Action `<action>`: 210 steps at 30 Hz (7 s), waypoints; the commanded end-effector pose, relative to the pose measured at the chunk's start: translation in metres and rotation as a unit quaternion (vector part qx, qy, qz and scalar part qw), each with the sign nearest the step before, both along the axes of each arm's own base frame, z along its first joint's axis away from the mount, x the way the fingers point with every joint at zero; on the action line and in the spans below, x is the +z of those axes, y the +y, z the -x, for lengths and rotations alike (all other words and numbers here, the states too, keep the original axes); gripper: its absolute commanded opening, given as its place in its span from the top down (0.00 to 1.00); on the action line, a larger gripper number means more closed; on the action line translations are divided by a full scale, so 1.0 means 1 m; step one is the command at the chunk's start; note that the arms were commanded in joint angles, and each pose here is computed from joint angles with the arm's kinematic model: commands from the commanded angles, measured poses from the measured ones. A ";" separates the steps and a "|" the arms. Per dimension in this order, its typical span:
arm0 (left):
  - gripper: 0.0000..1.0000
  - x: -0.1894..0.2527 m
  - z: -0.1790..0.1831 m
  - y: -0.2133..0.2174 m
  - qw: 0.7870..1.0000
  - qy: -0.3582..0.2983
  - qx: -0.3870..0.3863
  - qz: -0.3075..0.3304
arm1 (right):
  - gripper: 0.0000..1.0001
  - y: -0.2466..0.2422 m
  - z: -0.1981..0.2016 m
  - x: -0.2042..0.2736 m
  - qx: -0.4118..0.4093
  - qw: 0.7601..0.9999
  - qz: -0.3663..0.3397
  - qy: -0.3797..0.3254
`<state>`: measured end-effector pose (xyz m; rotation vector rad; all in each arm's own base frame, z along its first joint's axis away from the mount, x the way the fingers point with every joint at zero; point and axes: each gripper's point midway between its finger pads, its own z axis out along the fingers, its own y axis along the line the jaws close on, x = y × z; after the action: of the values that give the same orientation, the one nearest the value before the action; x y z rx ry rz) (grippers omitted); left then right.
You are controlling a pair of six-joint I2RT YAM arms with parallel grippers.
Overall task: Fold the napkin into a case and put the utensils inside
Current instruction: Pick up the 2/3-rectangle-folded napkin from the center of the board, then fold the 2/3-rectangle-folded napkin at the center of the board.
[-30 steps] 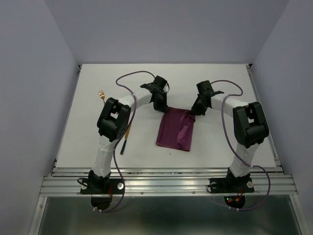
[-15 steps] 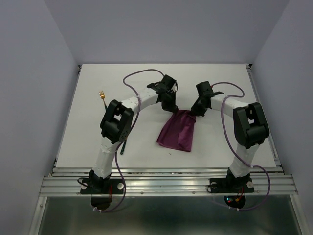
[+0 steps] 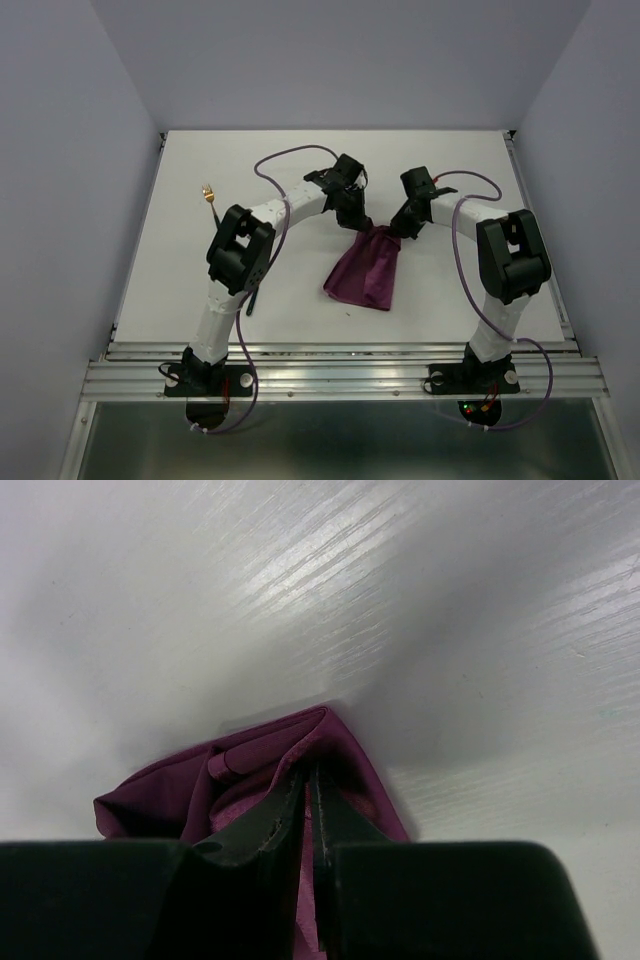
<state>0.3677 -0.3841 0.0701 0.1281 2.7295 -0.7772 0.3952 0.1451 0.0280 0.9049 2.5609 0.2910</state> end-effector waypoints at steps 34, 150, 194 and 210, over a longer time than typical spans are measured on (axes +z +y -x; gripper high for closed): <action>1.00 0.034 -0.022 -0.044 0.995 -0.042 -0.084 0.045 | 0.88 -0.039 0.001 0.071 -0.101 0.990 0.028 -0.090; 1.00 0.029 -0.041 -0.044 0.996 -0.070 -0.051 0.001 | 0.92 -0.040 0.031 -0.040 -0.011 0.996 0.040 0.083; 1.00 0.061 -0.001 -0.066 0.987 -0.080 -0.128 0.056 | 0.93 -0.040 0.029 -0.045 -0.021 0.995 0.042 0.091; 0.17 0.074 -0.041 -0.015 0.978 -0.162 -0.120 -0.051 | 0.93 -0.039 0.025 -0.026 -0.002 0.997 0.042 0.066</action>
<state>0.3945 -0.4138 0.0832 0.5600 2.6030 -0.6670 0.4002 0.1182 0.0256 0.9274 2.5694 0.2502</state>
